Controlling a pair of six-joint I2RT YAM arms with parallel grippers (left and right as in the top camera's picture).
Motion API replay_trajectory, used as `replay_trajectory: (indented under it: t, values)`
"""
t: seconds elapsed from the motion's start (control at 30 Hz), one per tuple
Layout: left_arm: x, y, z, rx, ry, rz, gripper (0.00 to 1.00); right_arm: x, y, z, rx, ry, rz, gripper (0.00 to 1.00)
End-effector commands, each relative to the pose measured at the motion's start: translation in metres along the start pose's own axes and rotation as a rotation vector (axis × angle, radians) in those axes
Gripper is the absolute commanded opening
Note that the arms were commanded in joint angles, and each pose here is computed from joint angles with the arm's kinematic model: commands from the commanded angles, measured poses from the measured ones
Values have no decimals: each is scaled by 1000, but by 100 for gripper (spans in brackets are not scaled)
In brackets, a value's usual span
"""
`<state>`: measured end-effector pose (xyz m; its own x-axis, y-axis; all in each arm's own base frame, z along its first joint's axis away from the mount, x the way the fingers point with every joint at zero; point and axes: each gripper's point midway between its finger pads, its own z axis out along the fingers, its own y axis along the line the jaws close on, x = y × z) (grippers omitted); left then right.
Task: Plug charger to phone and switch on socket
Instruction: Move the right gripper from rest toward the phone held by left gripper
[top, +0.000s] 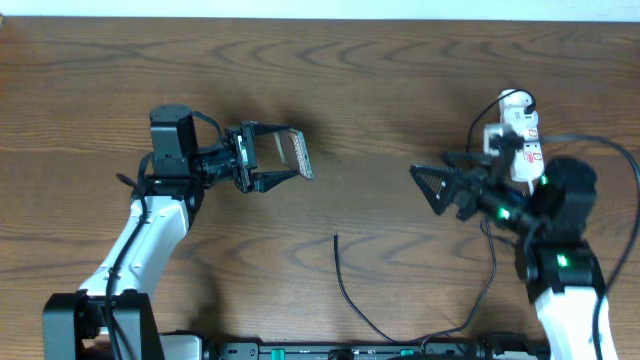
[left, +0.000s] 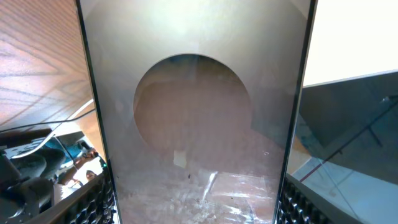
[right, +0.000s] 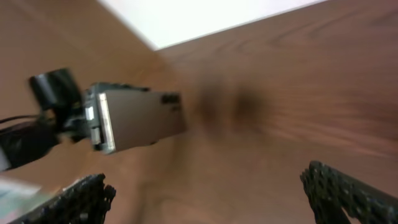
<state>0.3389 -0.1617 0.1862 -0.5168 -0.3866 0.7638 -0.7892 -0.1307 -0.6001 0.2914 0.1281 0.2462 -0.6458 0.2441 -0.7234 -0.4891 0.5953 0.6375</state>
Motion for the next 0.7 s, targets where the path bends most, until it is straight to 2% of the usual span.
replay_trajectory:
  t: [0.0,0.1,0.17,0.27,0.37,0.67]
  values:
    - [12,-14,-2,20,13,77,7,9,6,14,-155,111,181,99]
    - [12,-14,-2,20,13,81,7,14,-12,26,-129,146,374,99]
    - [12,-14,-2,20,13,85,7,14,-14,33,-163,165,422,99]
    - [10,-14,-2,24,-2,106,7,14,8,44,-310,211,338,94]
    - [6,-12,-2,20,-19,111,7,19,21,55,-339,227,293,99]
    - [-13,14,-3,-55,-98,65,7,41,53,73,-403,275,142,99]
